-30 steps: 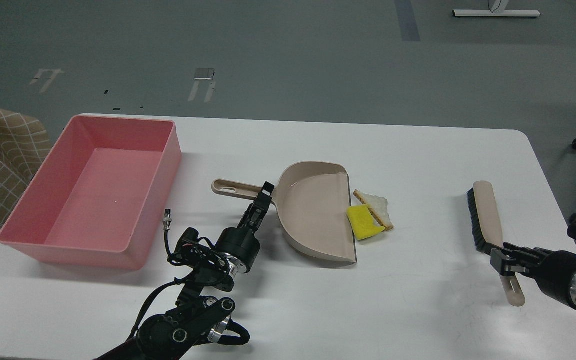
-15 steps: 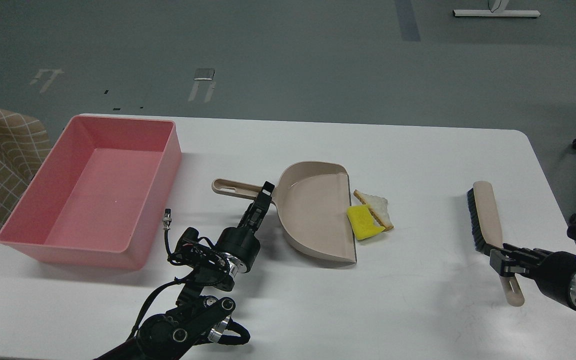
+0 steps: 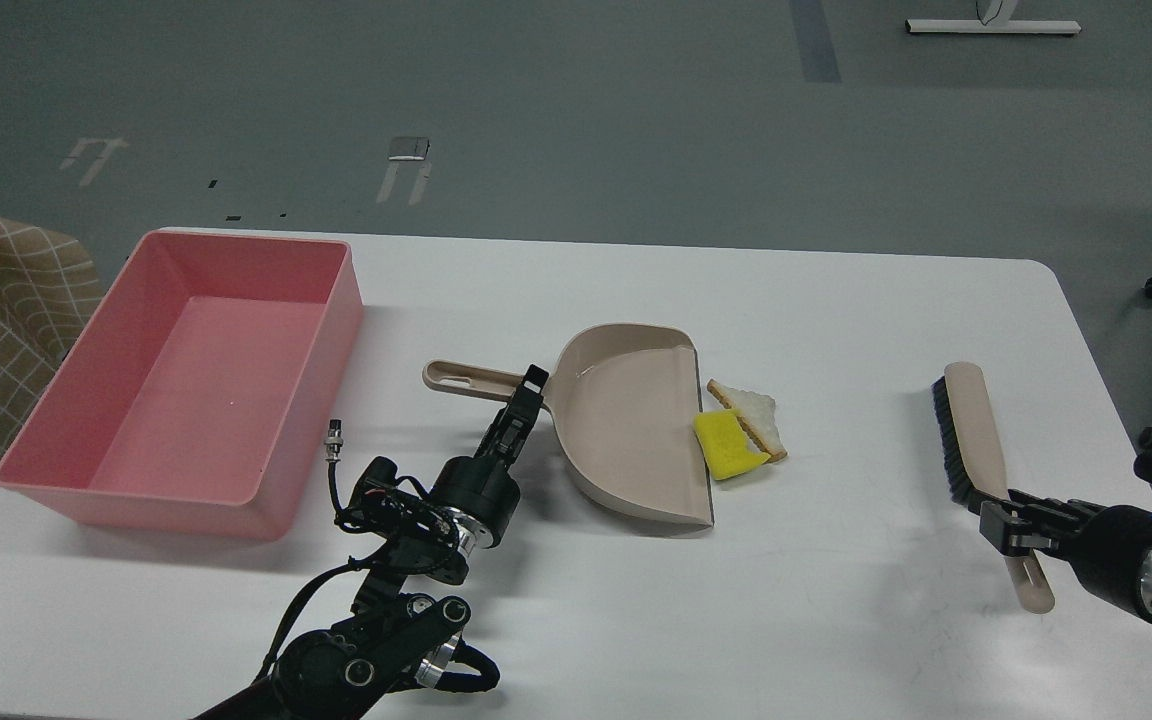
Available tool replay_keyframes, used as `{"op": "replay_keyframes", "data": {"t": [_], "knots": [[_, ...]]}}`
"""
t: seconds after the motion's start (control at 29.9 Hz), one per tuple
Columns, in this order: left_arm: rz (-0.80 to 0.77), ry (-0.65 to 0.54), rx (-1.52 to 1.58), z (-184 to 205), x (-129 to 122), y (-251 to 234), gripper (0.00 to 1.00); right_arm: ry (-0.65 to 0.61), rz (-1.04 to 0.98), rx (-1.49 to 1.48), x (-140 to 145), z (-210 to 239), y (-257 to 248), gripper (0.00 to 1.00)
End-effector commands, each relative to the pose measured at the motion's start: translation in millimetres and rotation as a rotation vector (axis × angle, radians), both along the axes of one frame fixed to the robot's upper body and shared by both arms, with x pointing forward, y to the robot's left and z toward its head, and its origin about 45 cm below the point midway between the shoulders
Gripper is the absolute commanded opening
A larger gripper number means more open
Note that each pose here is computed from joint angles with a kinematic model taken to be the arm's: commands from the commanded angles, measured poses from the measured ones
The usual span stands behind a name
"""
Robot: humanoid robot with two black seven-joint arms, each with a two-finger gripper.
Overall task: Sweep and dump garbage into bin
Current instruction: 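Lower the right gripper and grasp the wooden brush handle, then lift the brush with the right gripper toward the dustpan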
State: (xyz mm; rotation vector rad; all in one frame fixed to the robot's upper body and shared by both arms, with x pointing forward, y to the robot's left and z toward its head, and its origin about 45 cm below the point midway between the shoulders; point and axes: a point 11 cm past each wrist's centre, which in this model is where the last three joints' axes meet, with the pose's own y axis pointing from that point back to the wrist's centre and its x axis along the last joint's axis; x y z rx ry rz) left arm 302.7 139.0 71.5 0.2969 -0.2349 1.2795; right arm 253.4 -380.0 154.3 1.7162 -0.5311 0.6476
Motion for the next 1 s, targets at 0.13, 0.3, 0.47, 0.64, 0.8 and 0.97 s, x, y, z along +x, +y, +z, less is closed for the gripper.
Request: {"op": "replay_keyframes", "data": {"t": [0.13, 0.3, 0.47, 0.64, 0.8, 0.97], "knots": [[0.0, 0.0, 0.0, 0.0, 0.0, -0.1, 0.29, 0.002, -0.001, -0.003, -0.3, -0.6, -0.1, 0.51], [0.0, 0.0, 0.0, 0.0, 0.0, -0.1, 0.29, 0.003, -0.002, -0.001, -0.8, -1.0, -0.1, 0.48], [0.0, 0.0, 0.0, 0.0, 0.0, -0.1, 0.29, 0.005, -0.001, 0.0, -1.1, -1.6, 0.6, 0.42], [0.0, 0.0, 0.0, 0.0, 0.0, -0.1, 0.3, 0.001, -0.001, 0.014, -0.8, -2.3, 4.6, 0.38], [0.0, 0.0, 0.0, 0.0, 0.0, -0.1, 0.3, 0.007, -0.001, 0.015, -2.8, -4.2, 4.7, 0.3], [0.0, 0.0, 0.0, 0.0, 0.0, -0.1, 0.3, 0.008, -0.005, 0.029, -3.6, -6.7, 8.3, 0.25]]}}
